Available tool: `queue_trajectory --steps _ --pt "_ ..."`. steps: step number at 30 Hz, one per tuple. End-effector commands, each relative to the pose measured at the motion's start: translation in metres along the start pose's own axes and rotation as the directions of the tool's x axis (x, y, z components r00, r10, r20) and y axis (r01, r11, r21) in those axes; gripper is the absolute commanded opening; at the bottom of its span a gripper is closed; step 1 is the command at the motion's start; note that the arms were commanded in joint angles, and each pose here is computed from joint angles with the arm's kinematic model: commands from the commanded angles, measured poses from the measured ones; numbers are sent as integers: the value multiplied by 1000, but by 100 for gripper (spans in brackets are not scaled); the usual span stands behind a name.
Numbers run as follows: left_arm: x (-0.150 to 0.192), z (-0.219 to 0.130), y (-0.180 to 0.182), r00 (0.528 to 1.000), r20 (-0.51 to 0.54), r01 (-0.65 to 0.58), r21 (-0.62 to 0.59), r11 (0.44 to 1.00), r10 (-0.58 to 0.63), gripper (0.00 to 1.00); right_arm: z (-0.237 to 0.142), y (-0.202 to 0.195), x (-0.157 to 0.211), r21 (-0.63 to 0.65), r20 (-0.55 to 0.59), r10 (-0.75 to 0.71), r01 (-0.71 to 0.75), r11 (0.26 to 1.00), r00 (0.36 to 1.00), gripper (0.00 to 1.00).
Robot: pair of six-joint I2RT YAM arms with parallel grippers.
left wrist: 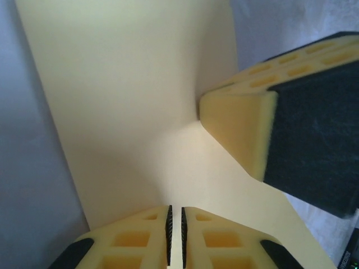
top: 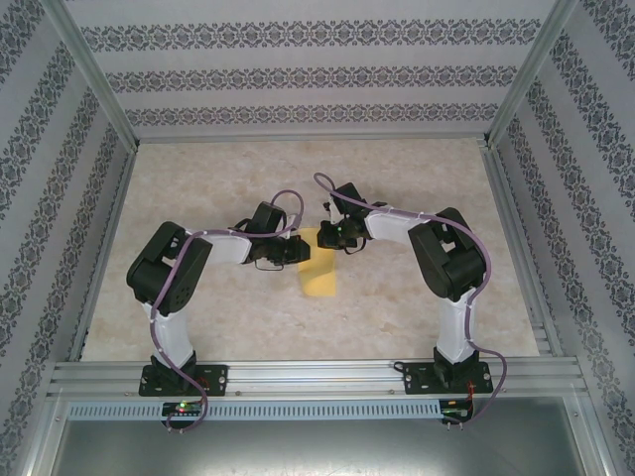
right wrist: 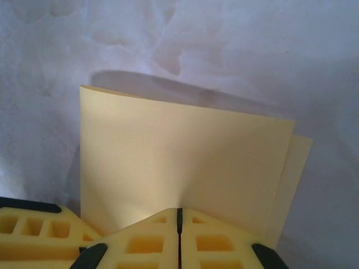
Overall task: Fold a paper plane with a square sheet of paper (fold left side to right side)
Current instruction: Hold the square sheet of paper at the center of the table, then first fold the square sheet of paper in half at the center of the table.
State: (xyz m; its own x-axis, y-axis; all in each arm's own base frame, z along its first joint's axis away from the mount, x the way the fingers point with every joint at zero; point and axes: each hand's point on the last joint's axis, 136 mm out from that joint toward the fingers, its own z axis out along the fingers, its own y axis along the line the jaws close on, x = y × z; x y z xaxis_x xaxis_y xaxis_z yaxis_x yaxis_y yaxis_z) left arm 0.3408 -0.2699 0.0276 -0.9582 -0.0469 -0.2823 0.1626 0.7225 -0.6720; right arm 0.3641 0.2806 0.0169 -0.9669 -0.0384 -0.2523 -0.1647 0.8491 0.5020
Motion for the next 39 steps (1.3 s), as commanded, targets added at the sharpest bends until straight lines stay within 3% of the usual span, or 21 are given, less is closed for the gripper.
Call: queue_trajectory --steps 1,7,18,39 --pt "3 -17 -18 998 14 -58 17 998 58 17 13 -25 30 102 -92 45 -36 994 995 6" --pt "18 -22 -31 999 9 -52 87 995 52 17 13 -24 34 110 -100 43 -32 993 994 6" --pt "37 0 -21 997 -48 -49 69 996 52 14 14 -23 35 122 -109 36 -22 992 993 6" --pt "110 -2 -9 973 -200 -119 2 993 117 9 17 -29 40 152 -133 50 -30 988 990 6"
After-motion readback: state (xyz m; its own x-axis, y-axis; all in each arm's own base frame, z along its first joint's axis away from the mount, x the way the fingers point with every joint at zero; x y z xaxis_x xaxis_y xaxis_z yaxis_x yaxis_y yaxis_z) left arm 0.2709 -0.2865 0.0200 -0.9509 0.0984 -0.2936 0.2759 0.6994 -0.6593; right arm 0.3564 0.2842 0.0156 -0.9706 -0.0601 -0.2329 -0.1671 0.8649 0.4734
